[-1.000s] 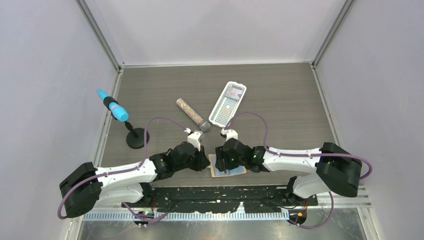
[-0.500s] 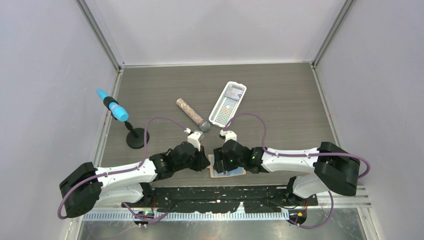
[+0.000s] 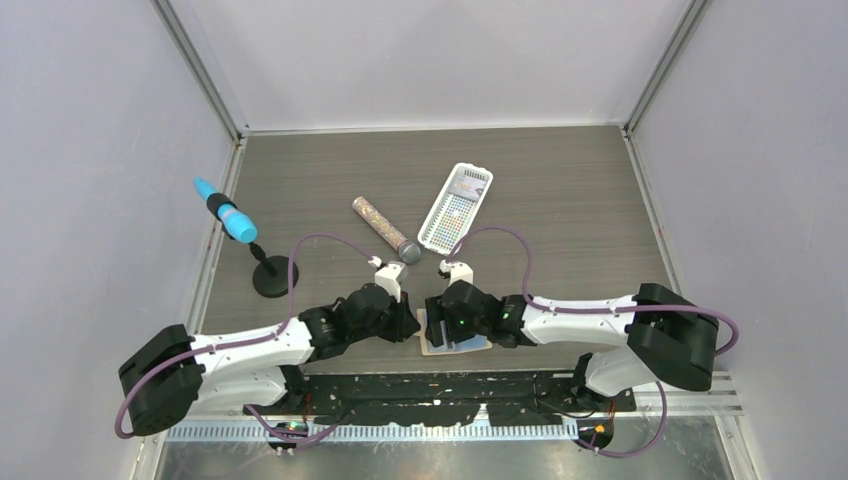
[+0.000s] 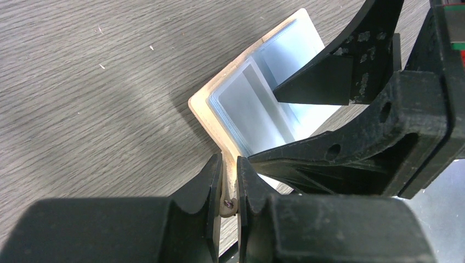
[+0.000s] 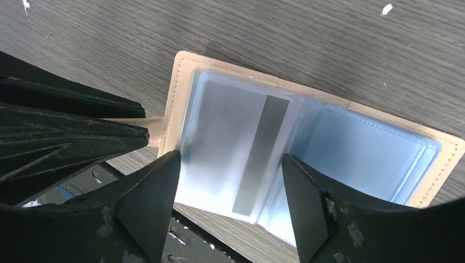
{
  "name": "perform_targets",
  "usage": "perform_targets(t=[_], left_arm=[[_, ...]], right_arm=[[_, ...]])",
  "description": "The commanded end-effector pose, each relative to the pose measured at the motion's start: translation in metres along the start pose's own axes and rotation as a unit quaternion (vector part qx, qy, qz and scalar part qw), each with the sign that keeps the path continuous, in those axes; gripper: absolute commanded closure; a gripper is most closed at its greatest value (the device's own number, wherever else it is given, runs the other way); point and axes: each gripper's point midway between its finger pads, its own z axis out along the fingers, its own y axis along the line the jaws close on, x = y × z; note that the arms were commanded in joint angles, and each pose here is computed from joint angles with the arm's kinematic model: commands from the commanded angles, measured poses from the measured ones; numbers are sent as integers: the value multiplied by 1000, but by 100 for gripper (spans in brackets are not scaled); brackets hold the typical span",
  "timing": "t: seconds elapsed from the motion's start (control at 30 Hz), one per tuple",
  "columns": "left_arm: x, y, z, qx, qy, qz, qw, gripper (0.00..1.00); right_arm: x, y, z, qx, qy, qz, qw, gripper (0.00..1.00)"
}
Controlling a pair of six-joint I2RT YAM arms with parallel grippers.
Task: Take the credit cards out of the card holder
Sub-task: Remove the credit card from the card holder.
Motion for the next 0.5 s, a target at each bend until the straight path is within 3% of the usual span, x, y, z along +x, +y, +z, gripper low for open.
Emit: perform_targets(t=[0.0,0.47], left_arm=[[-10,-7,-2,14,-19,-6,1000,100],[-7,-2,-2,8,-18,-6,1000,100]], right_arm=[[-10,7,2,2,-15,2,1000,23],[-21,-11,-15,44,-43,-2,998,30]])
